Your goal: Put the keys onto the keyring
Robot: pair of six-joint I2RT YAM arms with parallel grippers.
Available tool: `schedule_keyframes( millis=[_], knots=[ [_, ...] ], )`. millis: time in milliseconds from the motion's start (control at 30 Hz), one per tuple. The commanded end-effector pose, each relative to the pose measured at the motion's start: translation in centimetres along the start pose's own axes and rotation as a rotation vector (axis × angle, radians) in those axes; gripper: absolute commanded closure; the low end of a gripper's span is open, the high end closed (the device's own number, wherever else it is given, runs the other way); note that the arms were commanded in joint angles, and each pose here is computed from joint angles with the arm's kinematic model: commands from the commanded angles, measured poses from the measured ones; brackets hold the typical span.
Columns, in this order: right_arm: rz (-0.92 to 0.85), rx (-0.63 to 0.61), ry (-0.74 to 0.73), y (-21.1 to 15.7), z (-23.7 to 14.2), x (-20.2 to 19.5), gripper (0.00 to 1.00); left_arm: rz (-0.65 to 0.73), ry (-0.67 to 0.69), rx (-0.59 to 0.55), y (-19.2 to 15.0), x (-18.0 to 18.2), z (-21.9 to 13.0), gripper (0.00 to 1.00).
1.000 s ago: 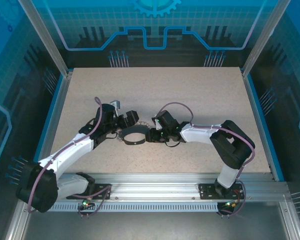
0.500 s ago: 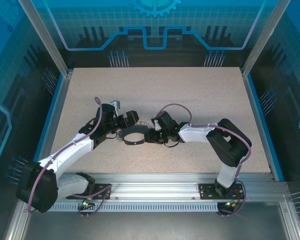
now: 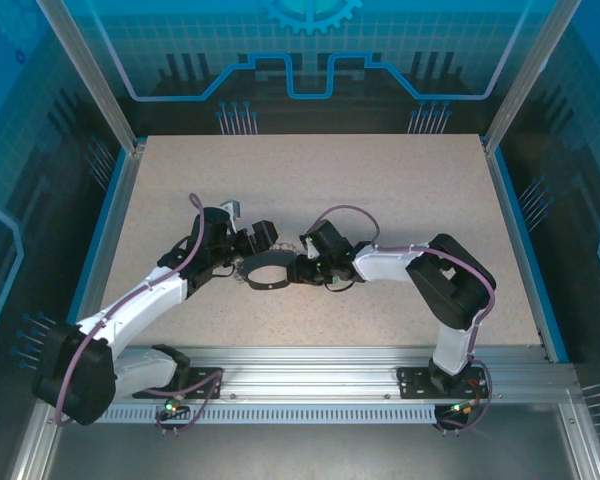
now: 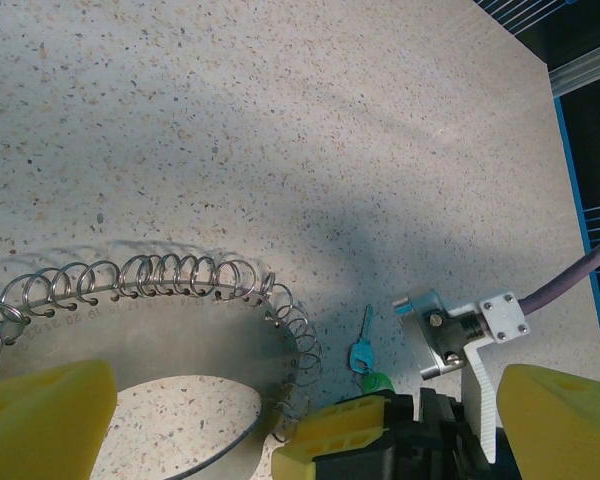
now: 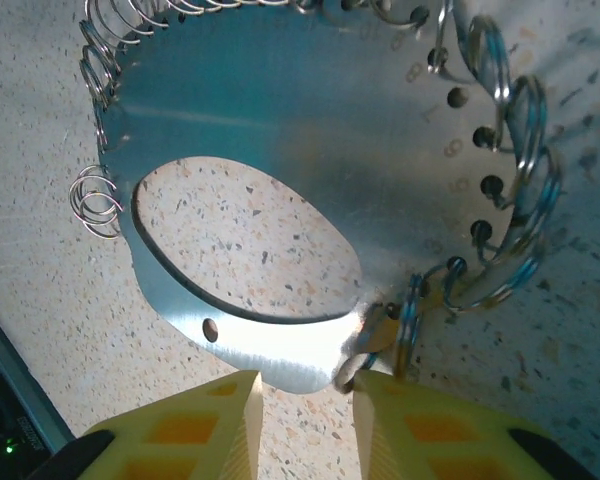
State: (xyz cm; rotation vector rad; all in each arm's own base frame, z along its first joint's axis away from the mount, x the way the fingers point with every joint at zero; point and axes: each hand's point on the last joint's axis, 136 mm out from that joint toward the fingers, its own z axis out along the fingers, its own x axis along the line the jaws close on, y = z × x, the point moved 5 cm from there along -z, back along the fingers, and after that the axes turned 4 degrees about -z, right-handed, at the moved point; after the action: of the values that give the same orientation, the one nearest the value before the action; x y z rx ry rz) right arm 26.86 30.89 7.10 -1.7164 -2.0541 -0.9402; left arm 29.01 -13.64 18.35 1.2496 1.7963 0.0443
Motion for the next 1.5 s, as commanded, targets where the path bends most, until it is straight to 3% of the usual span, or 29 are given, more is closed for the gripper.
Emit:
schedule_keyframes(
  millis=[0,200,1467],
  knots=[
    [0.008,0.004,-0.02,0.5,0.2,-0.6,0.72,0.007,-0.02,-0.011,0.3,-0.3,0.0,0.01],
    [0.015,0.01,-0.048,0.3,0.2,-1.4,0.76,0.007,-0.019,-0.011,0.3,-0.2,0.0,0.01],
    [-0.069,-0.012,-0.146,2.0,0.4,-1.9,0.78,-0.001,-0.02,-0.007,0.2,-0.1,0.3,0.01]
  ],
)
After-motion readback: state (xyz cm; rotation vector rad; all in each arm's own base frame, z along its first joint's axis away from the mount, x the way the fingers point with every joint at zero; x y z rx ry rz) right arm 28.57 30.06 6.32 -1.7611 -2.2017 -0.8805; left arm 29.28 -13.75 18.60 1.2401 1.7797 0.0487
